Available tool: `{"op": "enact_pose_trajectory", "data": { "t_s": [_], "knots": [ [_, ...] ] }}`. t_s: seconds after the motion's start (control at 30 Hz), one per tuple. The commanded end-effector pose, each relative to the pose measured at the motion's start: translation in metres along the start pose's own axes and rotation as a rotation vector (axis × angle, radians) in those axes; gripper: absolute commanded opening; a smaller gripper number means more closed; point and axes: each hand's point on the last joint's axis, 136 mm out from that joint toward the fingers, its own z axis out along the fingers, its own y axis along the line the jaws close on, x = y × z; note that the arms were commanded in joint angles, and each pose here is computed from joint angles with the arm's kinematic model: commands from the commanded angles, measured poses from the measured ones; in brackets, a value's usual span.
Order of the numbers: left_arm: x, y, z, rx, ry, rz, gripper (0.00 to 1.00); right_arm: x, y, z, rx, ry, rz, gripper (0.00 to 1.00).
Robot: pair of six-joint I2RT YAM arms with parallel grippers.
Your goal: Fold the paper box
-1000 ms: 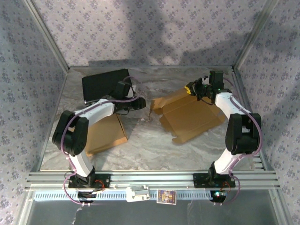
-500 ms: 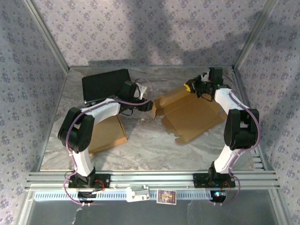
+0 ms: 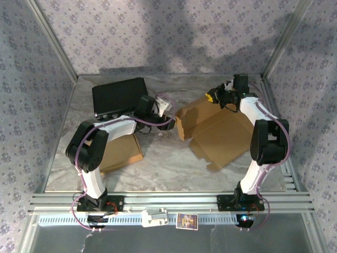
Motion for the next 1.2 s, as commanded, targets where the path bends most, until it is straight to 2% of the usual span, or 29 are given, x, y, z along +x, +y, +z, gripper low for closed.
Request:
{"op": "enact_pose_trajectory", "data": {
  "t_s": [0.0,0.27,0.47,0.73,1.13,1.17],
  "knots": [
    [-0.012,-0.028,-0.004,0.095,-0.044,0.095,0.54,0.001,-0.012,0.009,0.040,0.013,0.013,0.00],
    [-0.018,-0.039,-0.002,0.116,-0.071,0.090,0.55,-0.001,-0.002,0.006,0.016,-0.004,0.002,0.00],
    [-0.018,-0.024,-0.013,0.031,-0.091,0.048,0.57,-0.007,0.011,0.004,-0.028,-0.028,0.004,0.00],
    [-0.019,-0.024,-0.003,0.049,-0.075,0.052,0.58,-0.006,0.033,0.007,-0.102,-0.037,0.004,0.00],
    [-0.030,0.001,0.004,-0.093,-0.097,0.075,0.54,0.003,0.023,0.012,-0.173,-0.036,-0.017,0.00],
    [-0.030,0.002,0.004,-0.095,-0.099,0.070,0.53,0.006,0.012,0.014,-0.163,-0.030,-0.005,0.00]
  ]
}}
